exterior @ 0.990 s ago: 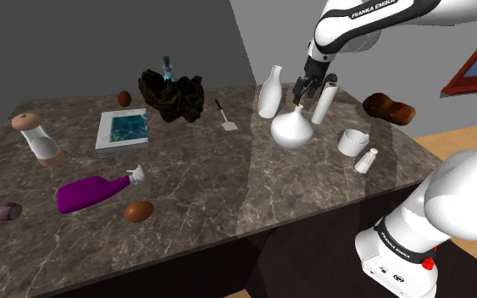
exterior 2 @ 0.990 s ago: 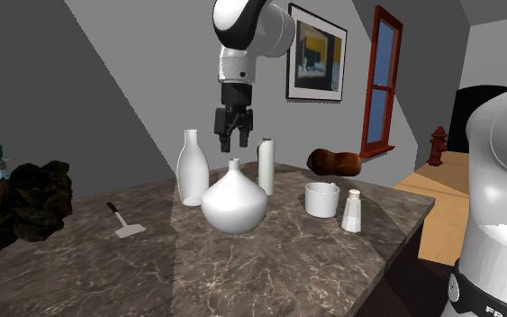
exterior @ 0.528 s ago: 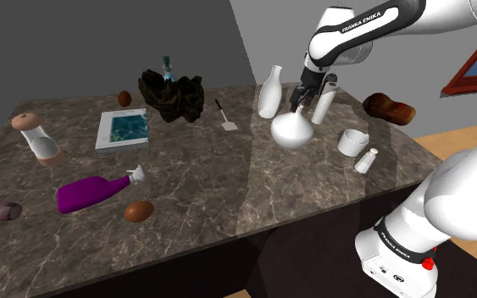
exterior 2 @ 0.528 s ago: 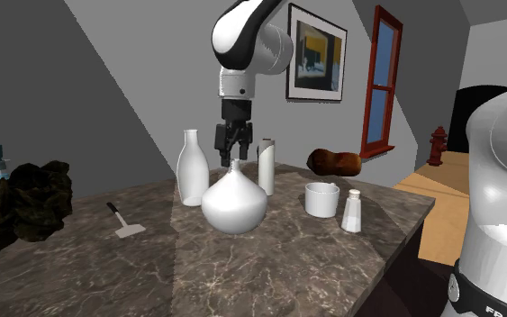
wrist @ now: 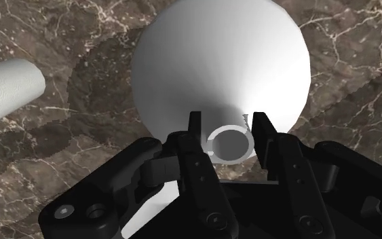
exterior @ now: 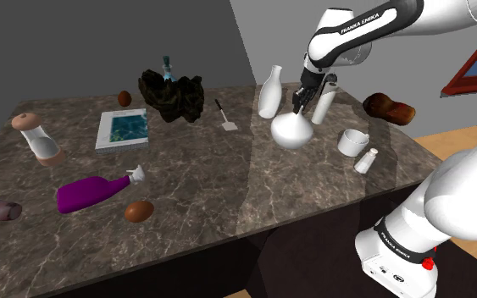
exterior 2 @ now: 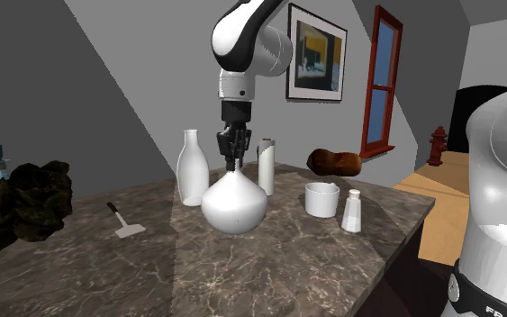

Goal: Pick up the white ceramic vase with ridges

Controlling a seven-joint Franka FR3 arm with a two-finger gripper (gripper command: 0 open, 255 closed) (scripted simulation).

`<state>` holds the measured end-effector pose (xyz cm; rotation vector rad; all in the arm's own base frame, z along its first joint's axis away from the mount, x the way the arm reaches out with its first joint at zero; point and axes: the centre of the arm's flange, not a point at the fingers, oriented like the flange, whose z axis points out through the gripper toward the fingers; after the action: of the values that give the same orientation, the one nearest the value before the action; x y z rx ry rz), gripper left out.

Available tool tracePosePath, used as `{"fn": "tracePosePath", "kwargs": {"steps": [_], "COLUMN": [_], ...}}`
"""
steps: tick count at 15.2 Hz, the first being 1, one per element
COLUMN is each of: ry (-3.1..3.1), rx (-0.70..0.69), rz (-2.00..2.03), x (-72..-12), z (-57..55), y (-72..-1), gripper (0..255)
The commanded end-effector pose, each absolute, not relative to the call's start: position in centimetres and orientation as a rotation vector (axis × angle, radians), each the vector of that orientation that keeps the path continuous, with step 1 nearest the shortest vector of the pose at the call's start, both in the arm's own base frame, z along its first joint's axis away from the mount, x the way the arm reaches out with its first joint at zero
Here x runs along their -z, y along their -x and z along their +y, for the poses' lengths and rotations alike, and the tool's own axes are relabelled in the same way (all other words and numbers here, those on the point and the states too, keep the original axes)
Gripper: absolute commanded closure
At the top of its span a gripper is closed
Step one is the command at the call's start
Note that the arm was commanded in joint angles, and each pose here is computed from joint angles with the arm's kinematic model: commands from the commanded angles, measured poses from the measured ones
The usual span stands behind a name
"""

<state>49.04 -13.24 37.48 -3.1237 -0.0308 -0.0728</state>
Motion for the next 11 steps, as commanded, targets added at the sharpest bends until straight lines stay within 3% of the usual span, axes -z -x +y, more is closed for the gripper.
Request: {"fn": "tracePosePath", "kwargs": {"steps": [1, 11], "ry": [3.124, 3.124], "rx": [0.070, 0.071], "rz": [-0.030, -0.030], "x": [-37.4, -41.6], "z": [-13.3, -13.2], "y": [-49.0, -49.0], "gripper": [255, 255]}}
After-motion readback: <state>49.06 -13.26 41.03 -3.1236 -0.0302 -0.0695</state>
